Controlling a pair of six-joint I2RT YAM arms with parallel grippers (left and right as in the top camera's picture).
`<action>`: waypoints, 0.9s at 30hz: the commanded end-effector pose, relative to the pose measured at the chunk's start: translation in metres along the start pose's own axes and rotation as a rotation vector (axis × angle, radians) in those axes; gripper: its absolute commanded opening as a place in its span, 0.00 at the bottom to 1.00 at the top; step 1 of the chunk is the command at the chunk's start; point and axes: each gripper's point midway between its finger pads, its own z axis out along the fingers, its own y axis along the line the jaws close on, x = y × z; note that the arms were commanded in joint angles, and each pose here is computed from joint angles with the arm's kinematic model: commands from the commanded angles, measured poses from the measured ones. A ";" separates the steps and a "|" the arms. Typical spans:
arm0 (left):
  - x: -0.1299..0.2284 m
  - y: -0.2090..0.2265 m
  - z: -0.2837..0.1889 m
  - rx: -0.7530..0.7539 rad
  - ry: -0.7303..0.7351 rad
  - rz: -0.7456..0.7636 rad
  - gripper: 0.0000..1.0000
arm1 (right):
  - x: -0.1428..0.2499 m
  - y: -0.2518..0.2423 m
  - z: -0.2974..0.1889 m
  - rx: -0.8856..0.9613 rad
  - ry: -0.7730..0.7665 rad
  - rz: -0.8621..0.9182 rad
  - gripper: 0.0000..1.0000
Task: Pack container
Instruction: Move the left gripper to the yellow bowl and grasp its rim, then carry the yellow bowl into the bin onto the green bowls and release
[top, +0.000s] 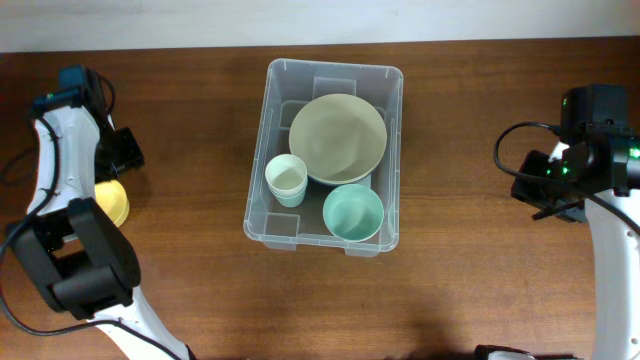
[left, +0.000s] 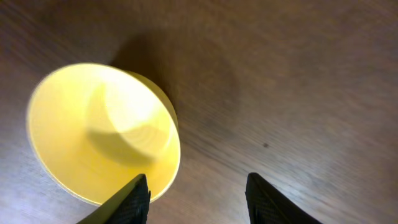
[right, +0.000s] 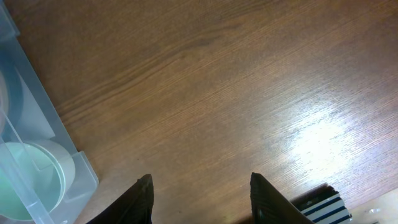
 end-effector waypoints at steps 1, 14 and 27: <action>0.016 0.014 0.025 -0.030 0.039 -0.050 0.52 | 0.000 -0.001 0.000 0.015 -0.007 -0.016 0.45; 0.031 0.018 0.062 -0.033 0.047 -0.068 0.25 | 0.001 -0.001 0.000 0.016 -0.004 -0.016 0.45; 0.033 0.016 0.060 -0.028 0.054 -0.062 0.00 | 0.001 -0.001 0.000 0.016 -0.003 -0.016 0.45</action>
